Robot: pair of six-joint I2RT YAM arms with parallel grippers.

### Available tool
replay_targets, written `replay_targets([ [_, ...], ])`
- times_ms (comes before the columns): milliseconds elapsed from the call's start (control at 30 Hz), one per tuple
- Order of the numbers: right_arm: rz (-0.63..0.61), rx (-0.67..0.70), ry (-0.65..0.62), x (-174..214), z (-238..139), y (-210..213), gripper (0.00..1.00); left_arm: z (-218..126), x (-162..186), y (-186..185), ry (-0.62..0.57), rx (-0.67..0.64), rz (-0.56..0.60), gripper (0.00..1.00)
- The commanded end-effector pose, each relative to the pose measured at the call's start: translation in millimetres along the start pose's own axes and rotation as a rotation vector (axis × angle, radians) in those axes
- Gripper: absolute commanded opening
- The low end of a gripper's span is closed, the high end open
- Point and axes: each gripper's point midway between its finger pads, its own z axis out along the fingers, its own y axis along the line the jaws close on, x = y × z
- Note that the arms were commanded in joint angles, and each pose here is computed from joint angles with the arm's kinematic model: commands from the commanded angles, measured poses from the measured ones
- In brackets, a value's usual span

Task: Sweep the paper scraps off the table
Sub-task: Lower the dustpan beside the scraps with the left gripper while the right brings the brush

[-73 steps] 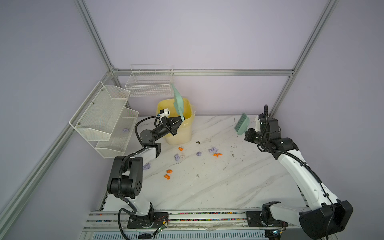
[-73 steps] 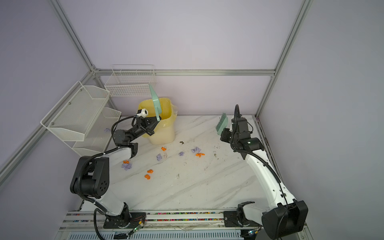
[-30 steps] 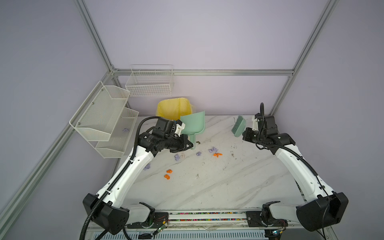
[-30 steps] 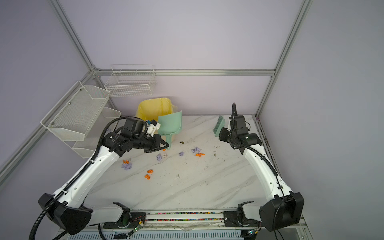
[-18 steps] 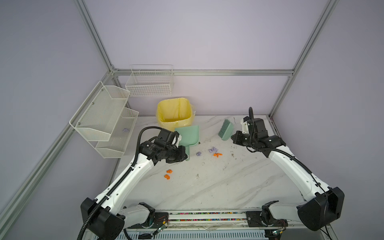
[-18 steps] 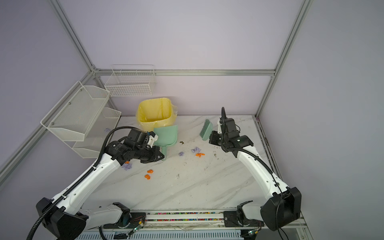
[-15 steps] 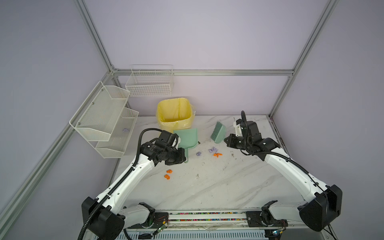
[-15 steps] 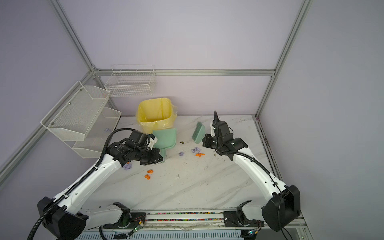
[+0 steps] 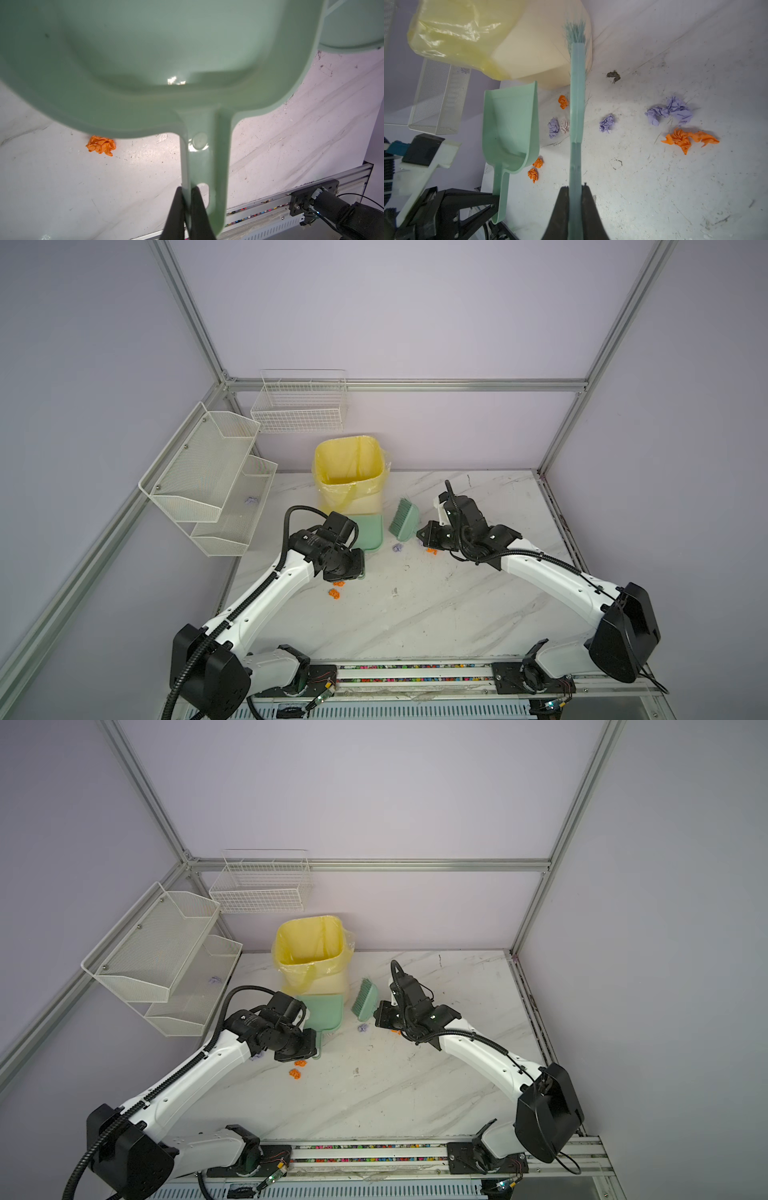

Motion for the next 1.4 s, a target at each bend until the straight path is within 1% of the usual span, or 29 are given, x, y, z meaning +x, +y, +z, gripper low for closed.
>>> replay_targets([
  [0, 0.016, -0.012, -0.031, -2.2, 5.6, 4.5, 0.00, 5.4, 2.7, 6.1, 0.000, -0.019, 0.022, 0.00],
  [167, 0.023, 0.042, -0.006, 6.9, 16.8, -10.7, 0.00, 7.1, 2.9, 1.6, 0.017, -0.003, 0.023, 0.00],
  [300, 0.012, 0.088, 0.009, 11.2, 18.4, -21.2, 0.00, 9.5, 3.8, 3.1, 0.021, -0.010, 0.016, 0.00],
  [500, 0.012, 0.119, 0.019, 17.8, 18.4, -30.9, 0.00, 12.7, 7.1, 1.4, 0.031, -0.002, 0.015, 0.00],
  [733, 0.027, 0.064, 0.023, 17.2, 23.5, -17.5, 0.00, 14.8, 8.9, 1.4, 0.032, 0.001, 0.014, 0.00],
  [867, 0.020, 0.069, 0.056, 27.1, 32.3, -17.0, 0.00, 15.0, 10.9, 1.1, 0.034, 0.005, 0.015, 0.00],
  [967, 0.014, 0.099, 0.099, 38.0, 37.6, -26.1, 0.00, 15.5, 12.5, 1.2, 0.037, 0.005, 0.014, 0.00],
  [1033, 0.014, 0.131, 0.106, 39.0, 35.2, -31.0, 0.00, 16.8, 14.3, 1.2, 0.042, 0.002, 0.013, 0.00],
  [1167, -0.001, 0.181, 0.073, 31.1, 22.7, -40.7, 0.00, 19.0, 17.4, -3.4, 0.053, 0.002, 0.029, 0.00],
  [1300, -0.019, 0.264, 0.086, 26.6, 11.8, -63.5, 0.00, 22.0, 19.4, -13.3, 0.062, 0.004, 0.055, 0.00],
  [1367, -0.019, 0.272, 0.068, 19.9, 1.7, -65.6, 0.00, 24.3, 20.7, -19.6, 0.066, 0.010, 0.068, 0.00],
])
